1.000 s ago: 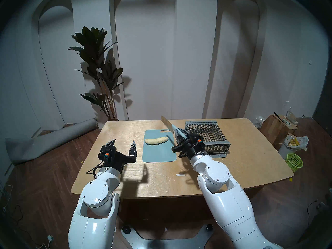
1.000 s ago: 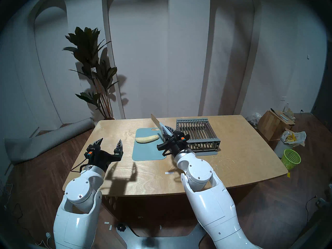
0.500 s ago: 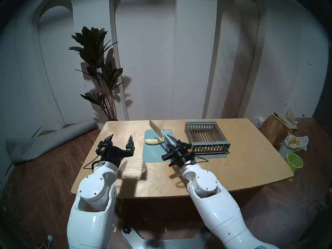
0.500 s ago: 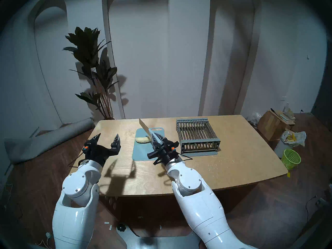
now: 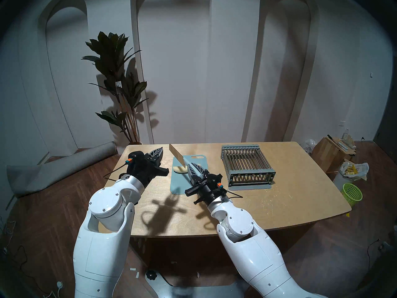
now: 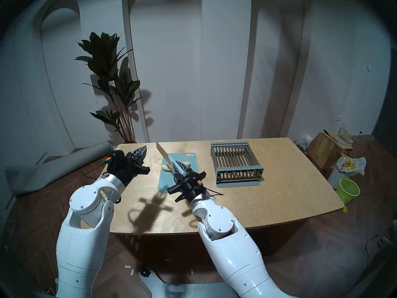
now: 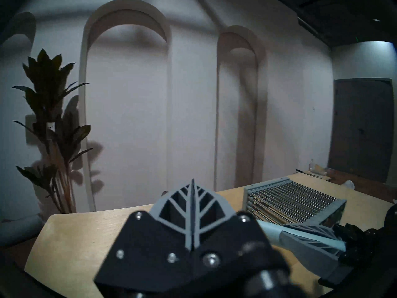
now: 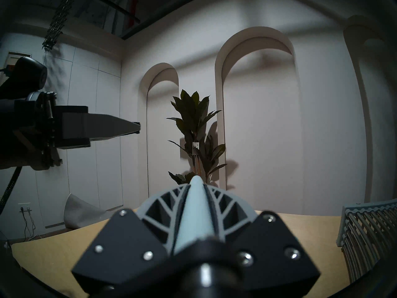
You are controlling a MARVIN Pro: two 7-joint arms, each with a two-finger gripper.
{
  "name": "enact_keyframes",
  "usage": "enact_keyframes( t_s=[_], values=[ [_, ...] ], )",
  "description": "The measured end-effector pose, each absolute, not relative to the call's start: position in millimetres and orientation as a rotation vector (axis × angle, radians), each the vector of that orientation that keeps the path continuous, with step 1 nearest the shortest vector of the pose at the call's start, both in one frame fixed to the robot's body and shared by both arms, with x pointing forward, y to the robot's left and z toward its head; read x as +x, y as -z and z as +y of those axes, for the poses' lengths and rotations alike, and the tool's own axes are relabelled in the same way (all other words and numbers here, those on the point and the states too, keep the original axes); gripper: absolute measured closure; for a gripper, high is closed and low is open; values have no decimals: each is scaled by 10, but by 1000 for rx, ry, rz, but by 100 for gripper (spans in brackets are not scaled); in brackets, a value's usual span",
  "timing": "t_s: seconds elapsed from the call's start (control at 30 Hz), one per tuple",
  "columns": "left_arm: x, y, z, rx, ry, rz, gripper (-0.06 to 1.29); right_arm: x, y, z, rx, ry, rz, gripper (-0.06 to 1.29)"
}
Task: Cut the banana into four pieces on the cutting board
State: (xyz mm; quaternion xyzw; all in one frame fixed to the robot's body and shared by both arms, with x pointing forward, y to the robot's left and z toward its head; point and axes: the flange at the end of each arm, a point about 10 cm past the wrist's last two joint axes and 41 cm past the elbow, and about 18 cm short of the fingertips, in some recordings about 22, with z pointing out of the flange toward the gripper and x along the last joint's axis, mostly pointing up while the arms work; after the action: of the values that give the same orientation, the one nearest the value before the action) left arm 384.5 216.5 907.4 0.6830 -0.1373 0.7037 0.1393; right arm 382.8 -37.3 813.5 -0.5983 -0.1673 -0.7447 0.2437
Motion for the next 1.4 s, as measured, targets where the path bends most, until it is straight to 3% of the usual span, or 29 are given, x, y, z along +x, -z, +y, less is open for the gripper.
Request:
enact_keyframes(
  t_s=[0.6, 1.4],
  values=[
    [4121, -9489, 2318, 1896, -1957, -670, 126, 3781, -8038, -369, -1659, 2011, -445, 97],
    [4516, -9495, 2057, 1849, -1696, -884, 126, 3842, -8083, -465, -1679, 2052, -373, 97]
  ],
)
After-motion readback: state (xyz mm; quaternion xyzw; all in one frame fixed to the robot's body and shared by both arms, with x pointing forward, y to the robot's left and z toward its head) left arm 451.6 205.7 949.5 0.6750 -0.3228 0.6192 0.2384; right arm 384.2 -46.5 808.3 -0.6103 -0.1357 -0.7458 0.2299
